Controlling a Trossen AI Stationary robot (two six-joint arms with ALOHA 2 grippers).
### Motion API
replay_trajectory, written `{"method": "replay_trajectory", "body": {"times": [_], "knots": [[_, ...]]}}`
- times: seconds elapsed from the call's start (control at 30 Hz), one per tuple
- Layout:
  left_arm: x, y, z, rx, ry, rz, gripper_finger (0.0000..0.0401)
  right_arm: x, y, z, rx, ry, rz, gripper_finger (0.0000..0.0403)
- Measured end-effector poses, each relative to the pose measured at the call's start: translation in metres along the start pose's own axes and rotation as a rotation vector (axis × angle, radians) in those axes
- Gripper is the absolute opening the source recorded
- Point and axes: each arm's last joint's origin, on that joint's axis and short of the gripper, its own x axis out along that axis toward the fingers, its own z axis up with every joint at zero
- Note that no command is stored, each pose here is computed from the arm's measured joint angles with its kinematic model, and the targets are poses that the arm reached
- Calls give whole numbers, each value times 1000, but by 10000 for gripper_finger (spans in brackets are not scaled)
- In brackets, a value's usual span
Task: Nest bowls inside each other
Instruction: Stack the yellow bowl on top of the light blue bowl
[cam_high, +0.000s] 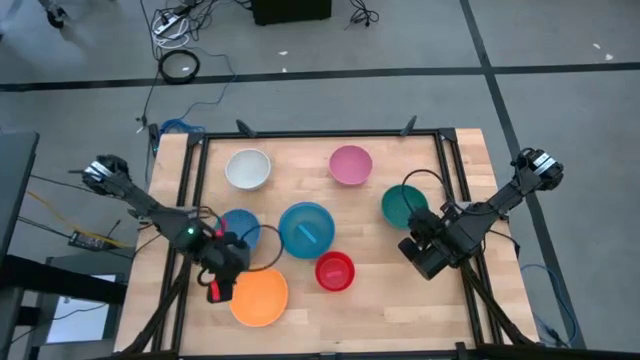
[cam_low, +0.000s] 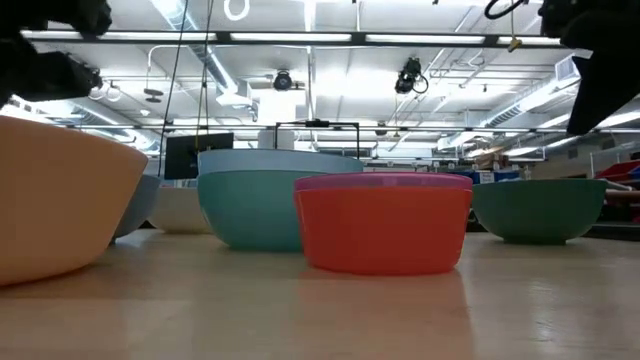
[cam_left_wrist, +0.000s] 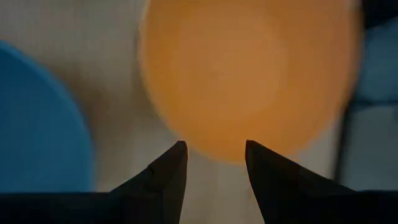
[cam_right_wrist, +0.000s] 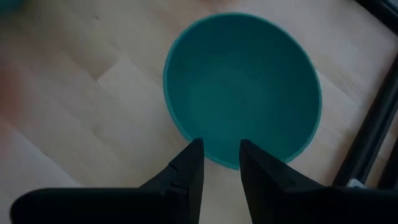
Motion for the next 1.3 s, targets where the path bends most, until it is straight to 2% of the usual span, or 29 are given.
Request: {"method": "replay_trajectory", "body": {"times": [0.1,0.3,0.43,0.8,0.93,1.07,1.1,1.3], "knots": [[10,-1,-2,21,44,67,172,-1,0,-1,1,-18,5,90],[24,-7,4,14,46,67,172,-3,0,-3,-7,-24,13,90],[29,-10,8,-26,30,52,172,-3,0,-3,-7,-23,13,90],[46,-10,9,-142,86,95,170,-3,0,-3,-8,-28,13,89],[52,-11,10,-143,96,102,129,-3,1,-3,-8,-28,14,89],[52,-12,12,-117,76,80,30,-3,0,-3,-9,-29,13,89],[52,-13,13,-110,78,67,18,-3,0,-3,-9,-30,13,89],[48,-18,20,-74,7,75,8,-3,0,-2,-11,-47,12,89]]}}
